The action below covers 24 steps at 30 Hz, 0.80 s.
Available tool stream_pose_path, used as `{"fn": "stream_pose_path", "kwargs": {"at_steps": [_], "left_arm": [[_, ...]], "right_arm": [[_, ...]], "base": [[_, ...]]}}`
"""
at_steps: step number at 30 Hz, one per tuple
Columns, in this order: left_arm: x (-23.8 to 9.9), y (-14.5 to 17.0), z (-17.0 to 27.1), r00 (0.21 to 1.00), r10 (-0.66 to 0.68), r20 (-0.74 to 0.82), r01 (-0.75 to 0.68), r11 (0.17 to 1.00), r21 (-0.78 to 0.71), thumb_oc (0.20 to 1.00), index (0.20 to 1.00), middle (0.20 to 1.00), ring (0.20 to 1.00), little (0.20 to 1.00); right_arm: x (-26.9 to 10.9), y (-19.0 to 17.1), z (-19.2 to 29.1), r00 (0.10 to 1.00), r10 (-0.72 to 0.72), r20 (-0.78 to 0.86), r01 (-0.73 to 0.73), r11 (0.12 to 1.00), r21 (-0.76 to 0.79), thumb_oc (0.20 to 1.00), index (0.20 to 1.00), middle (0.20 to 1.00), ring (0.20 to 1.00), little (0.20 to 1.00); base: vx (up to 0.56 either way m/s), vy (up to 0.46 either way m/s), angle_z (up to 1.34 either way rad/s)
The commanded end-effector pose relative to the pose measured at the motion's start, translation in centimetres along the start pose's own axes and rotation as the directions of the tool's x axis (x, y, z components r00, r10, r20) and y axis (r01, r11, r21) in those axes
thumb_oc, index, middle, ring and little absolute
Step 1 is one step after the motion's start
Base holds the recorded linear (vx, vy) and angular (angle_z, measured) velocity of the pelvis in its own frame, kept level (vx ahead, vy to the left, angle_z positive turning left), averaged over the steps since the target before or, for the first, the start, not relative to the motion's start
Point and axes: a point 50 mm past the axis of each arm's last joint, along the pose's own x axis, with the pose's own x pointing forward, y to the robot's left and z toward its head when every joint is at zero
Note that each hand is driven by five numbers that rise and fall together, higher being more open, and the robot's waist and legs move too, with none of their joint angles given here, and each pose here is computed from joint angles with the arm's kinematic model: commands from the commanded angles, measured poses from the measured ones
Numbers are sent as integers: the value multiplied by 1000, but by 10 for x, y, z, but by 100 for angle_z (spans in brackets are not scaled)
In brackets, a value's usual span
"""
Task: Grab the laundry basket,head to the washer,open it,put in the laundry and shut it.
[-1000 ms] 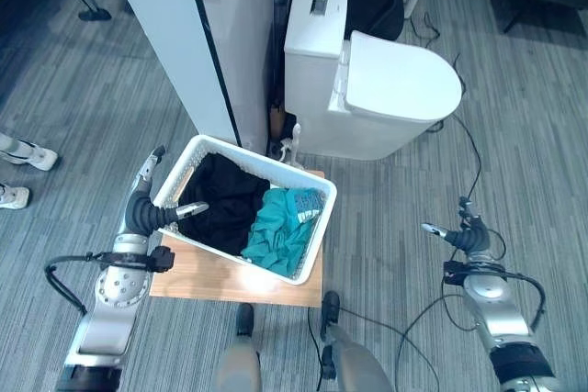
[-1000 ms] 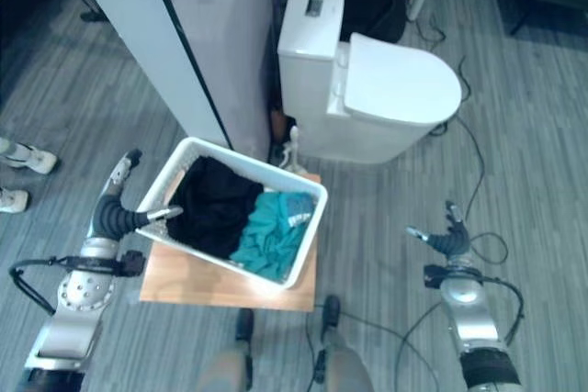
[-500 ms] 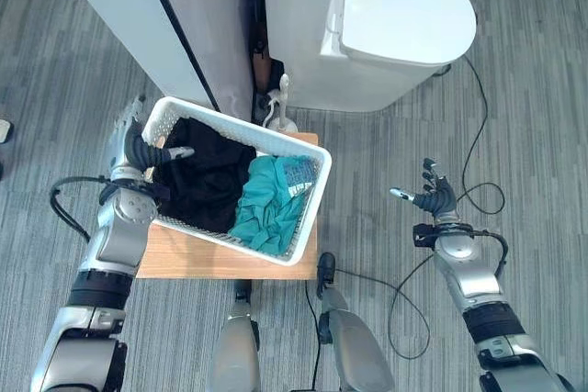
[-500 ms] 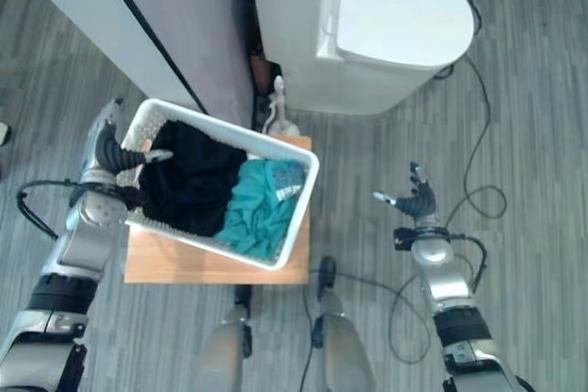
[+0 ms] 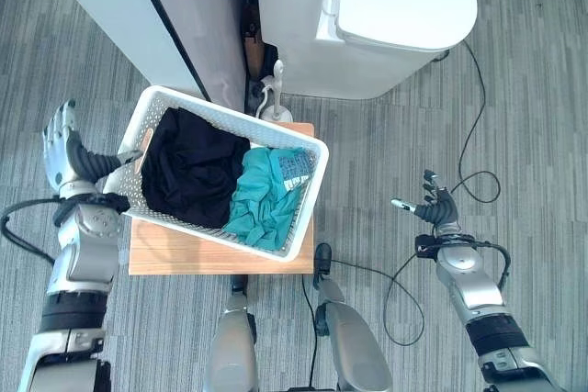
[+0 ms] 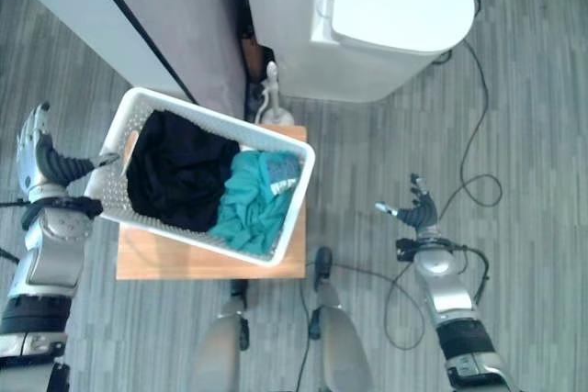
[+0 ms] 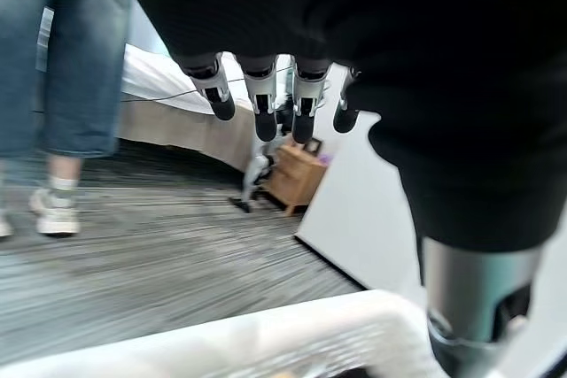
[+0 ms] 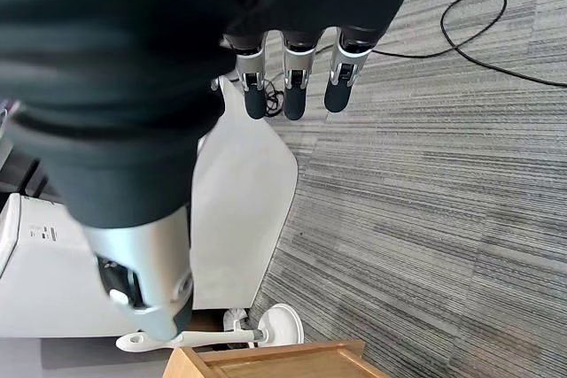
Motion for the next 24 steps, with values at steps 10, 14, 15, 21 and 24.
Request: {"fn": "stream_pose_path", "kwargs": {"at_steps": [10,14,15,21,24], "left_arm": [[15,-5,25,994,-58,97,64,996,-57,1000,1000,1000,1000,1000],[18,-6,33,991,-59,116,67,996,-62,1000,1000,1000,1000,1000],[20,-6,35,990,-61,126,68,996,-54,1000,1000,1000,1000,1000],[32,0,30,995,-44,87,43,999,16,1000,1000,1000,1000,1000],[37,2,28,997,-42,70,40,999,34,1000,1000,1000,1000,1000]], "right_arm": [[-3,-5,13,997,-9,79,7,1000,23,1000,1000,1000,1000,1000],[-3,-6,13,997,-11,78,10,1000,17,1000,1000,1000,1000,1000],[-3,-6,13,997,-11,77,10,1000,15,1000,1000,1000,1000,1000],[-4,-7,14,996,-11,86,10,1000,9,1000,1000,1000,1000,1000],[-4,-8,14,996,-11,86,10,1000,13,1000,1000,1000,1000,1000]], "base": [[4,0,0],[0,0,0],[0,0,0],[0,0,0],[0,0,0]]}}
